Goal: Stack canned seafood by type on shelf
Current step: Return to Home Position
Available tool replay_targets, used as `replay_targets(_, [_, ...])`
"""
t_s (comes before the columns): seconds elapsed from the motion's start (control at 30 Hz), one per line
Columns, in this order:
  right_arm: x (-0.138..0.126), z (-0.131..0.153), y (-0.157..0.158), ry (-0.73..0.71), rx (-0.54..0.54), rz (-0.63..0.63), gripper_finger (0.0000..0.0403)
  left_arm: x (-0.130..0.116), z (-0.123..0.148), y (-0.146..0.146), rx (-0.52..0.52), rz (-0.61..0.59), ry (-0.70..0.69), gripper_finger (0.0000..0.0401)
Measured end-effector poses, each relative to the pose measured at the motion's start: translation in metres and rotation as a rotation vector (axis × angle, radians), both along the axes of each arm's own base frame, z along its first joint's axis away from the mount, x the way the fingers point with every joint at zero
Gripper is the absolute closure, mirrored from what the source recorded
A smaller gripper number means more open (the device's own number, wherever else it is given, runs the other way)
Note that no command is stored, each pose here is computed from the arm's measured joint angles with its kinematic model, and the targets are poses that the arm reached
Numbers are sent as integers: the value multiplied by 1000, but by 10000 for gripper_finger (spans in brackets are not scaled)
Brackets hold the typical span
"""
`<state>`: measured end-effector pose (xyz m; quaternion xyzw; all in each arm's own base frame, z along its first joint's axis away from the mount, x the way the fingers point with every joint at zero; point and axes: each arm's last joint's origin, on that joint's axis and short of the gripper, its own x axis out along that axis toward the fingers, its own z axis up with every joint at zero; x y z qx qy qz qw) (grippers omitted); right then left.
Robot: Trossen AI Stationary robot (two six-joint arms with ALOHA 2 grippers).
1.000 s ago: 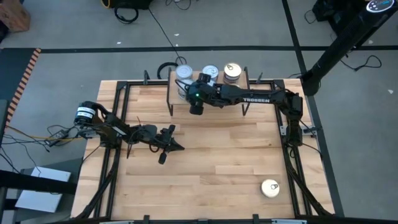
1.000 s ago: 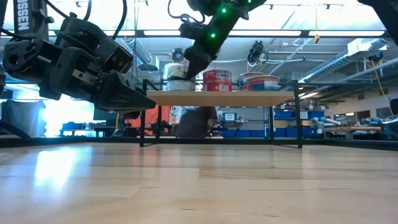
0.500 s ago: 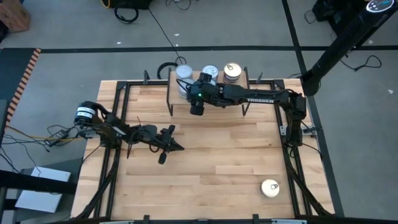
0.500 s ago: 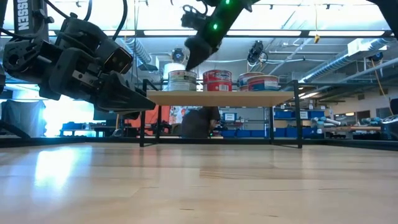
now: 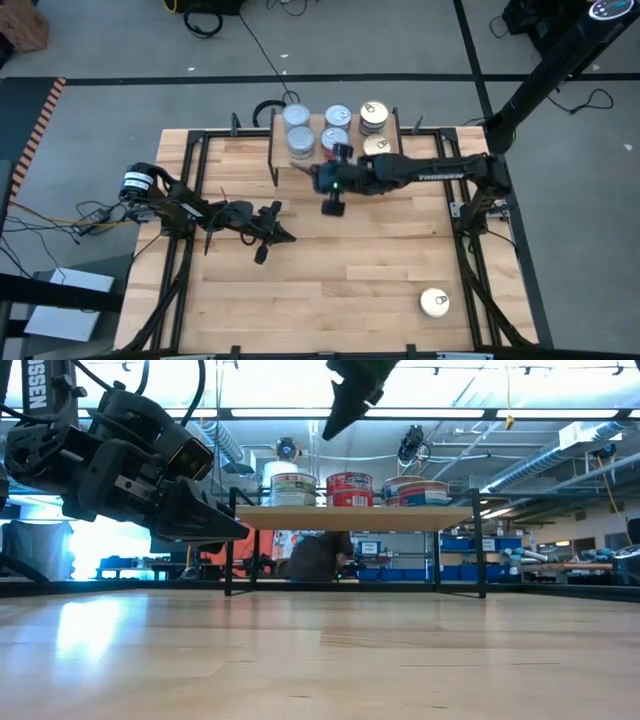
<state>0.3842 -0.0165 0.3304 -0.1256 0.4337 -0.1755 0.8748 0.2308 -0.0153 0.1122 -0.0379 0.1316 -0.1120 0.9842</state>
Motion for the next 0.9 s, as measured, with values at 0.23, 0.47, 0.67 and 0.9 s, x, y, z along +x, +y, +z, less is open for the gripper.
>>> replay_targets(0.23, [-10,-39,57,123,283,85,395,0,0,0,1,0,-3,398])
replay_targets(0.47, [-38,-77,125,290,545,37,397,1,3,0,27,-7,-35,398])
replay_targets(0.67, [-71,-93,181,409,703,-90,399,6,7,0,50,-12,-65,398])
replay_targets(0.9, [-111,-93,236,555,877,-286,399,7,7,0,80,-20,-69,398])
